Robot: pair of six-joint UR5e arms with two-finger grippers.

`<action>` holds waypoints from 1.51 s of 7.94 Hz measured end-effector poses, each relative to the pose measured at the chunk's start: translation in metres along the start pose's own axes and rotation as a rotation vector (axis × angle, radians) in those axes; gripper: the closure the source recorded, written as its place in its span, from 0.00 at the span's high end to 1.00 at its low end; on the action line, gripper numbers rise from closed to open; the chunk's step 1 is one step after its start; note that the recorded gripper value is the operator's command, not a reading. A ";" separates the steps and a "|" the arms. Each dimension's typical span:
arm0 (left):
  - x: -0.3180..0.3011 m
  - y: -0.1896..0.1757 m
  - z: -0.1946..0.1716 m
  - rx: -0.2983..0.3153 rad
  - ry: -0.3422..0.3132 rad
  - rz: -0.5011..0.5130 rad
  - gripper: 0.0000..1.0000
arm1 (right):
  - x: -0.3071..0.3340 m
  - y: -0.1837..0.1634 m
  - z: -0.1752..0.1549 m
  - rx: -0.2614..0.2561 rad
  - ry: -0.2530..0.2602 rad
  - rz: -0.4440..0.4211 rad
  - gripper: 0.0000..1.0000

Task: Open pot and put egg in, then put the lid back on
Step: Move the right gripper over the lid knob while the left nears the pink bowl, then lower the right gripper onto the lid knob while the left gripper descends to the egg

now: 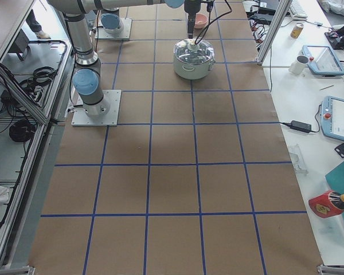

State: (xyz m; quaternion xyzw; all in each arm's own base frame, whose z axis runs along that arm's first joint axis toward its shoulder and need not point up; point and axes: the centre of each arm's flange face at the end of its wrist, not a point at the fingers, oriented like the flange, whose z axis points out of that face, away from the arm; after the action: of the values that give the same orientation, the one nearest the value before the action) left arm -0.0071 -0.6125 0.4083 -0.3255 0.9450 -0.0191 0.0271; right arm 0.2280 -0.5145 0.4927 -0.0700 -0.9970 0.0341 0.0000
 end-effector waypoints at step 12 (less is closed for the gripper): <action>0.004 -0.027 0.152 -0.082 -0.033 -0.039 1.00 | -0.096 -0.008 0.132 -0.006 -0.003 -0.071 1.00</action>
State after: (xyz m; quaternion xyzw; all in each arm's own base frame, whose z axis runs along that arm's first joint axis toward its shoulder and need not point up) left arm 0.0164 -0.6387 0.2584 -0.3448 0.9379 0.0246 0.0291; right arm 0.3215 -0.5444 0.3617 -0.0347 -0.9989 0.0312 -0.0007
